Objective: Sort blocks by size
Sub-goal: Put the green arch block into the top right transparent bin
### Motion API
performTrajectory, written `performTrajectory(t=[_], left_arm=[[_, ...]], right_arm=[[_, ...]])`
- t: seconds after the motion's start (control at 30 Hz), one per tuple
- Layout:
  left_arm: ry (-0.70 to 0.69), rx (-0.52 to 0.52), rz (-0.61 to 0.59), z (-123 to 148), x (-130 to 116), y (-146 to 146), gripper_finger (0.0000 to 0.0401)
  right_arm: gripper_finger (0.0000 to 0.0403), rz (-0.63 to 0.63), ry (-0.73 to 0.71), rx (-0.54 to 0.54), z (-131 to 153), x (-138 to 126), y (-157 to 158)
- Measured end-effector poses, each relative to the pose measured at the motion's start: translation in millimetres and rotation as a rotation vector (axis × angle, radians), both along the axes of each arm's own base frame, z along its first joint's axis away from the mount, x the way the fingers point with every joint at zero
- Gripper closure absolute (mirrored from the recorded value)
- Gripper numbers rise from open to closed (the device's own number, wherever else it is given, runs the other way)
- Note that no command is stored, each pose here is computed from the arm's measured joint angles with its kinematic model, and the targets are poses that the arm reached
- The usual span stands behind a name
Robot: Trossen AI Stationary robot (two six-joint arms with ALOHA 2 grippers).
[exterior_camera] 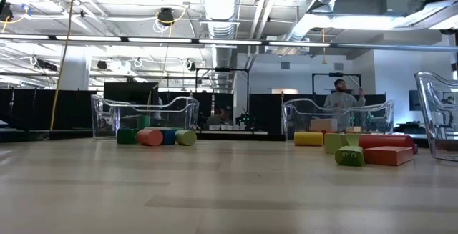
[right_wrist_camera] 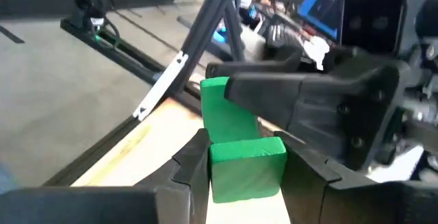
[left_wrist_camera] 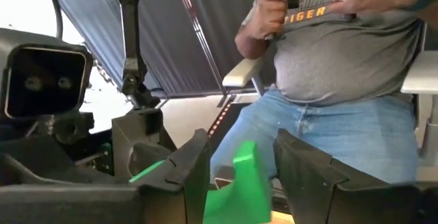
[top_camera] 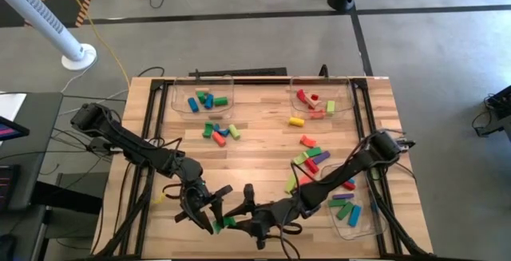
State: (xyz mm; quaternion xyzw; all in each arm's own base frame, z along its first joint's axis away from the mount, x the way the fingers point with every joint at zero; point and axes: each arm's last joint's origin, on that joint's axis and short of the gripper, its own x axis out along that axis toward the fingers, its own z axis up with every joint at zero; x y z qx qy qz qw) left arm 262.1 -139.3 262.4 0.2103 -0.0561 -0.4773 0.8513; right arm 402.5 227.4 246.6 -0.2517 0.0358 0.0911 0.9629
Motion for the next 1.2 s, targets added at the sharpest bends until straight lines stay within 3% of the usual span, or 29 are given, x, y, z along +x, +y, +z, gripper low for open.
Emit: performTrajectory(t=[0.33, 0.73, 1.2], left_arm=[[-0.001, 0.001, 0.011, 0, 0, 0, 0.0246], [0.109, 0.089, 0.177, -13, 2, 4, 0.0246], [0.267, 0.211, 0.261, -31, -2, 9, 0.0246]], right_arm=[[0.0243, -0.153, 0.205, 0.015, 17, -29, -4], [0.0243, -0.391, 0.415, -0.041, 32, -75, -21], [0.0243, -0.763, 0.541, -0.096, 62, -112, -98]])
